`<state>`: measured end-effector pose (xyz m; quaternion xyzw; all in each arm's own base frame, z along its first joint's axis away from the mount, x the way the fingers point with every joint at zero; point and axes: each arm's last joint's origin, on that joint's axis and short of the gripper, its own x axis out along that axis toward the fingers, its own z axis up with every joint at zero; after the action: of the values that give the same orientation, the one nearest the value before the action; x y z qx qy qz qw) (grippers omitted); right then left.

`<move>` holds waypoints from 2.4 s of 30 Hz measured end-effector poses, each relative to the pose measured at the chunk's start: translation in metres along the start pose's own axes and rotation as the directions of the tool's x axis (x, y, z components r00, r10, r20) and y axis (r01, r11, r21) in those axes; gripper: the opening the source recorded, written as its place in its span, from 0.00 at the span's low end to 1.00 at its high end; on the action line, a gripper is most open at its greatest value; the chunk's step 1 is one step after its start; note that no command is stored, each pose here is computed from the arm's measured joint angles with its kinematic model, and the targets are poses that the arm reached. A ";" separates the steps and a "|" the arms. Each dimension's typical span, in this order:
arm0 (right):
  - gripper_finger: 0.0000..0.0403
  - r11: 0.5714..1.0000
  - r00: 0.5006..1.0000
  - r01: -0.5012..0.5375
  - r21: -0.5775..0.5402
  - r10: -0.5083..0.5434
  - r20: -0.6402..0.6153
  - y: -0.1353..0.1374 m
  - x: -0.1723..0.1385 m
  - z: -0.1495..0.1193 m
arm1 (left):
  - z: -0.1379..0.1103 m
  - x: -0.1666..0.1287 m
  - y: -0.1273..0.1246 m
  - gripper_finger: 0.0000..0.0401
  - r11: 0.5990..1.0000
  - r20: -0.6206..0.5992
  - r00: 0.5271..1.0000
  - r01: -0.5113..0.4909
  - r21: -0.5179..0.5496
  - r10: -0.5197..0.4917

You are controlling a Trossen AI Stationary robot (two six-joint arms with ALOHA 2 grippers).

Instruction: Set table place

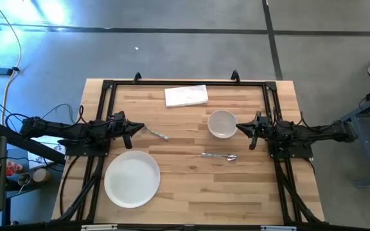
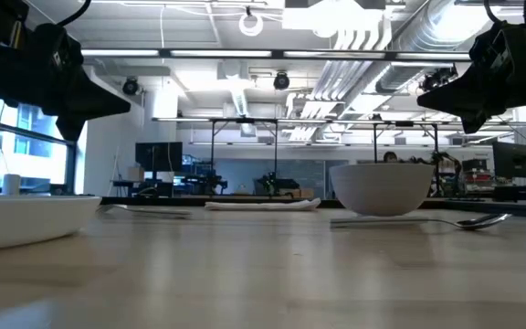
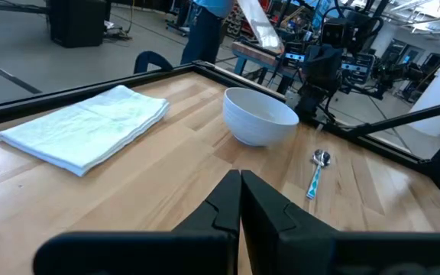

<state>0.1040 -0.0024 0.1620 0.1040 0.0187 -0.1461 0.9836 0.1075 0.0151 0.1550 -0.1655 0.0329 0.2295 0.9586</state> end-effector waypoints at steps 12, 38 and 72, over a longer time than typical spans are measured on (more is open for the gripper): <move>0.00 1.000 1.000 0.000 0.000 0.000 0.000 0.000 0.000 0.000 | 0.000 0.000 0.000 0.00 1.000 0.000 1.000 0.000 0.000 0.000; 0.00 1.000 1.000 0.000 0.001 0.000 0.001 0.000 0.000 0.000 | 0.008 0.000 0.000 0.00 0.895 0.108 0.991 -0.020 -0.446 0.076; 0.00 0.924 0.948 0.317 0.212 -0.314 -0.052 0.001 0.006 0.107 | 0.097 0.060 -0.072 0.00 0.941 -0.718 0.656 -0.339 -0.005 0.233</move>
<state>0.1111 -0.0253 0.2666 0.2081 0.0273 -0.3026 0.9297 0.1924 0.0126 0.2598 -0.2996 0.4078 0.2981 0.8094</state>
